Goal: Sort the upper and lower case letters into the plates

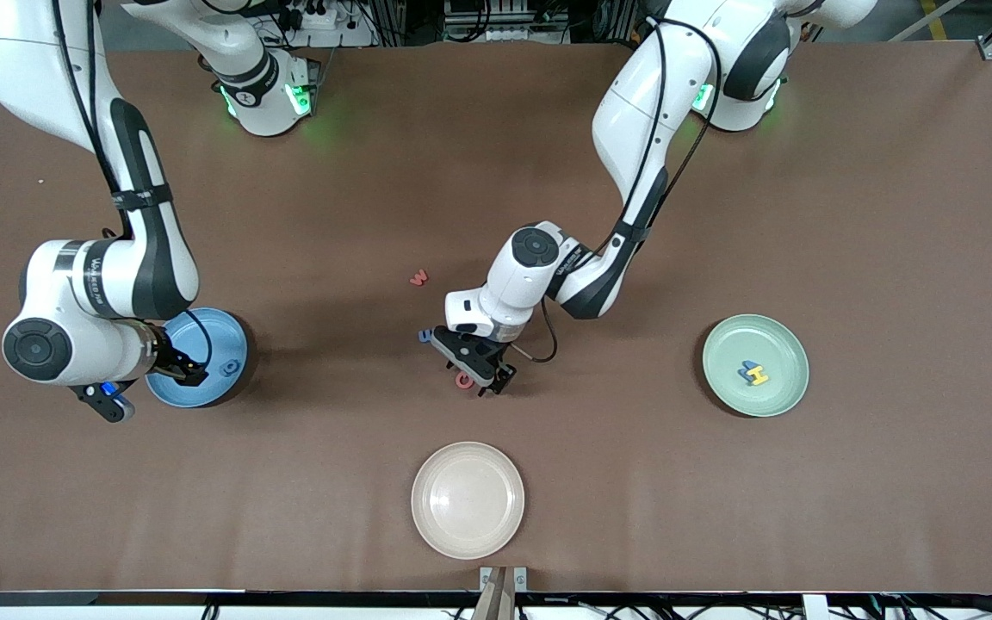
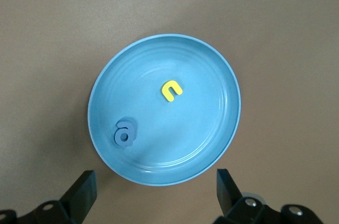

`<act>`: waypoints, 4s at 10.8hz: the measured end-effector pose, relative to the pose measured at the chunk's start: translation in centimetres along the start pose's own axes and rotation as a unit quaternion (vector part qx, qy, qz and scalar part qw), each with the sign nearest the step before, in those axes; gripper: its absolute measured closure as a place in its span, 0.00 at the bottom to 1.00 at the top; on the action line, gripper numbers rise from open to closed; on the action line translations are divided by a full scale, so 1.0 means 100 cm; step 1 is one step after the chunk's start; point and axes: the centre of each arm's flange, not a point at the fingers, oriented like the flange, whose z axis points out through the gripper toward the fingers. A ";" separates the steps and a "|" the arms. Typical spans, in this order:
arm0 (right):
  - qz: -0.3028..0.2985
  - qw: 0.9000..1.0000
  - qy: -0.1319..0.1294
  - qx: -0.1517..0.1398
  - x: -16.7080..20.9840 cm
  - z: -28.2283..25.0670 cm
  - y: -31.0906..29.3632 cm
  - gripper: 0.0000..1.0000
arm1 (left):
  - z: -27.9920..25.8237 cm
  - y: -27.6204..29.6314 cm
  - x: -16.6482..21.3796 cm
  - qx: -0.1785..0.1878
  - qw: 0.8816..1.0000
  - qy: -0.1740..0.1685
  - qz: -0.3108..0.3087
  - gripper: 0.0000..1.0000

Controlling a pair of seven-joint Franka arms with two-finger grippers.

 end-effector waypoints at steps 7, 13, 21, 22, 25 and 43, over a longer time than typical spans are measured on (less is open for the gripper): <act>-0.002 1.000 0.000 0.000 -0.002 0.000 -0.002 0.00 | 0.009 0.002 -0.003 -0.001 1.000 0.000 -0.019 0.25; -0.003 1.000 -0.001 -0.001 -0.003 0.000 -0.003 0.00 | 0.010 0.002 -0.002 -0.001 1.000 0.000 -0.020 0.30; -0.004 1.000 -0.001 -0.001 -0.003 0.001 -0.003 0.00 | 0.013 0.005 -0.005 -0.002 1.000 -0.002 -0.018 0.37; -0.004 1.000 -0.001 -0.001 -0.004 0.001 -0.003 0.00 | 0.014 0.005 -0.006 -0.001 1.000 -0.003 -0.018 0.38; -0.004 1.000 -0.001 -0.001 -0.004 0.001 -0.003 0.00 | 0.014 0.003 -0.005 0.001 1.000 -0.001 -0.018 0.59; 0.033 0.998 0.032 0.046 -0.297 0.039 -0.163 0.00 | -0.149 -0.302 -0.056 0.034 0.941 -0.284 -0.180 0.64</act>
